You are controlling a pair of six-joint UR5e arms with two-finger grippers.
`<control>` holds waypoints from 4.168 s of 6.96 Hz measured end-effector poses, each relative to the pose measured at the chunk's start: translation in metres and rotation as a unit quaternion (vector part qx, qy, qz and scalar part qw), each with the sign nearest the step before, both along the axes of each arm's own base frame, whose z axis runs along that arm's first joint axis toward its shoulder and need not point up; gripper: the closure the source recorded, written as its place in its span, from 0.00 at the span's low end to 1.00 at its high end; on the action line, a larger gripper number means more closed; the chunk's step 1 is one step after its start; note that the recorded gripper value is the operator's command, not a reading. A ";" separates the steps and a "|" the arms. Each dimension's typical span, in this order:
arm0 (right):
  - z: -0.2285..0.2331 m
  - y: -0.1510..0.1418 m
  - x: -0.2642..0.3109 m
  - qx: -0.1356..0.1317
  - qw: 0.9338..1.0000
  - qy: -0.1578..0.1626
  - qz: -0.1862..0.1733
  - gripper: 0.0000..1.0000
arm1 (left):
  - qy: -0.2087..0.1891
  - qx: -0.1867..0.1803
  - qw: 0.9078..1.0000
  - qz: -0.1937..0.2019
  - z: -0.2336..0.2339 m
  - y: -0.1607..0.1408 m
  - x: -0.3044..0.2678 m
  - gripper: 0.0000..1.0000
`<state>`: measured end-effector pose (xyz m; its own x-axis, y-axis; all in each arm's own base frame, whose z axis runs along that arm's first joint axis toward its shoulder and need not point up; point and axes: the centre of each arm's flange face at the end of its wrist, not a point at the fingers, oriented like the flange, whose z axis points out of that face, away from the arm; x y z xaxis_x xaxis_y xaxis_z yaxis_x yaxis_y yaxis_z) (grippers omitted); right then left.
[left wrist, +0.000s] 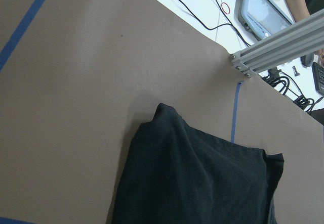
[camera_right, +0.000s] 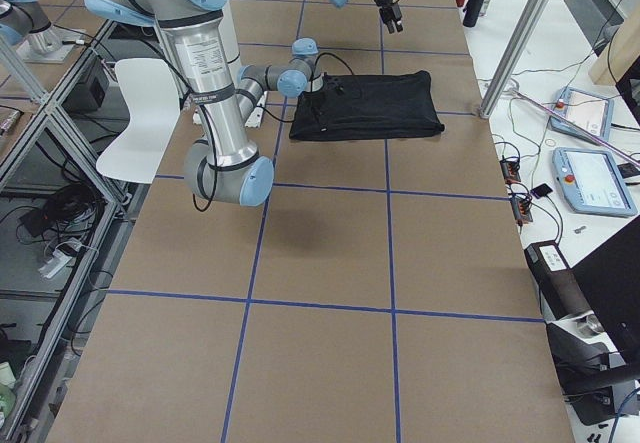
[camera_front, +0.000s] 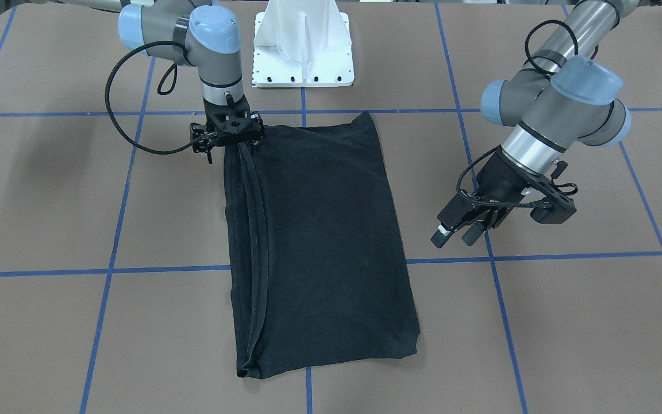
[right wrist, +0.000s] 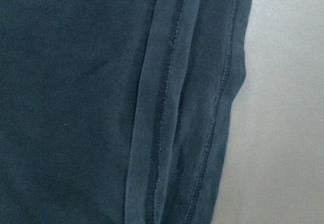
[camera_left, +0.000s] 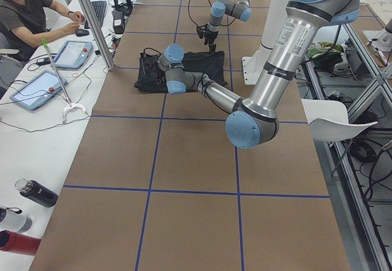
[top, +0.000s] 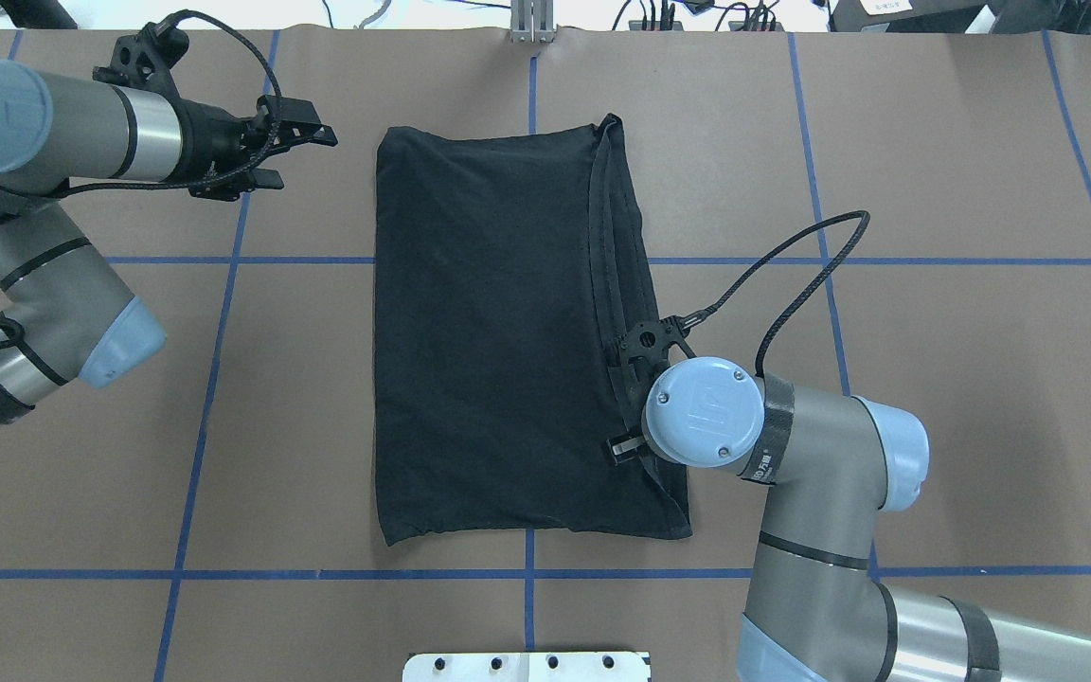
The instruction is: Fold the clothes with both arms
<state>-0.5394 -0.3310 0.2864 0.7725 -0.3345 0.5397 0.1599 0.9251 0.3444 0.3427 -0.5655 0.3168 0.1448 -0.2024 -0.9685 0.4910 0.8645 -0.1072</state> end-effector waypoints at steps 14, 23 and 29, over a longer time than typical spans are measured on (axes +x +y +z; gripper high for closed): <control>0.046 -0.031 0.021 -0.002 0.999 0.047 0.014 0.00 | 0.005 0.001 1.000 0.002 -0.006 0.003 0.003 0.00; -0.008 -0.048 0.010 0.001 1.000 0.002 0.016 0.00 | 0.004 0.000 1.000 0.003 -0.004 0.003 0.003 0.00; 0.009 -0.047 -0.009 -0.002 1.000 0.023 0.012 0.00 | 0.005 0.002 1.000 0.003 -0.006 0.004 0.002 0.00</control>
<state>-0.5487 -0.3783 0.2950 0.8037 -0.3140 0.5054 0.1533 0.9301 0.3339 0.3448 -0.5615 0.3111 0.1359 -0.1981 -0.9707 0.4844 0.8680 -0.1094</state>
